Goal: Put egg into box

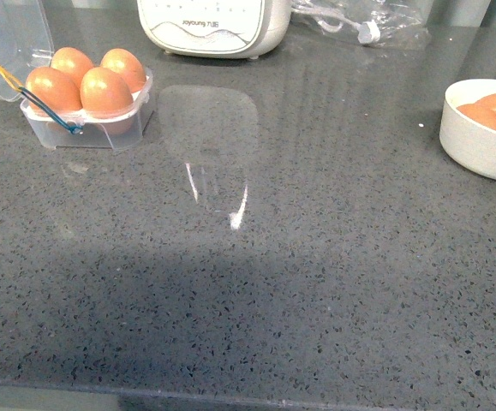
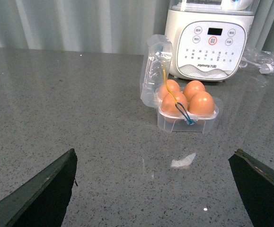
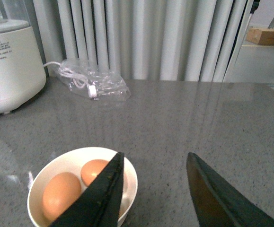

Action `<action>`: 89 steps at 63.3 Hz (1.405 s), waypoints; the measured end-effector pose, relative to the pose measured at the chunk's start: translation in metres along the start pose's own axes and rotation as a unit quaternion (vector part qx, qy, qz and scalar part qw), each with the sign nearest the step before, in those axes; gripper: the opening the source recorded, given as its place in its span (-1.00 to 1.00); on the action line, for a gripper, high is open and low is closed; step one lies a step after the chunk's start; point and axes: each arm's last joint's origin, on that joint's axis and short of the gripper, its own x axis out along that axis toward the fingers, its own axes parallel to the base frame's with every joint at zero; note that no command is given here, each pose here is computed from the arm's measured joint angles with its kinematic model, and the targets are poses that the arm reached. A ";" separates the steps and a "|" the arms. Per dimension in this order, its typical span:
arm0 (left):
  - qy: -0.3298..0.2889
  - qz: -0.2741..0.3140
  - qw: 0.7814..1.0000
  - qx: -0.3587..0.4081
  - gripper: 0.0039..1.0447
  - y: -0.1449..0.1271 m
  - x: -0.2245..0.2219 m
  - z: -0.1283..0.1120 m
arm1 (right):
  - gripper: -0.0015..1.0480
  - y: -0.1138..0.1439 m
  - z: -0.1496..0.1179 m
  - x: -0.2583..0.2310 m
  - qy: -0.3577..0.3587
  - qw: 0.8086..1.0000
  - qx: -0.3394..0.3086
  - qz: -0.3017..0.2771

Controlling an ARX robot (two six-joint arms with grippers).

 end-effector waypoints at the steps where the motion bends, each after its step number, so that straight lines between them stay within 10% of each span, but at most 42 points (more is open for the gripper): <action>1: 0.000 0.000 1.000 0.000 0.87 0.000 0.000 0.000 | -0.26 0.001 -0.002 -0.003 0.002 1.000 0.001 0.000; 14: 0.000 0.000 1.000 0.000 0.87 0.000 0.000 0.000 | -0.95 0.010 -0.016 -0.028 0.005 1.000 0.003 0.001; 89: 0.000 0.000 1.000 0.000 0.87 0.000 0.000 0.000 | -0.94 0.022 -0.037 -0.095 -0.003 1.000 0.004 0.002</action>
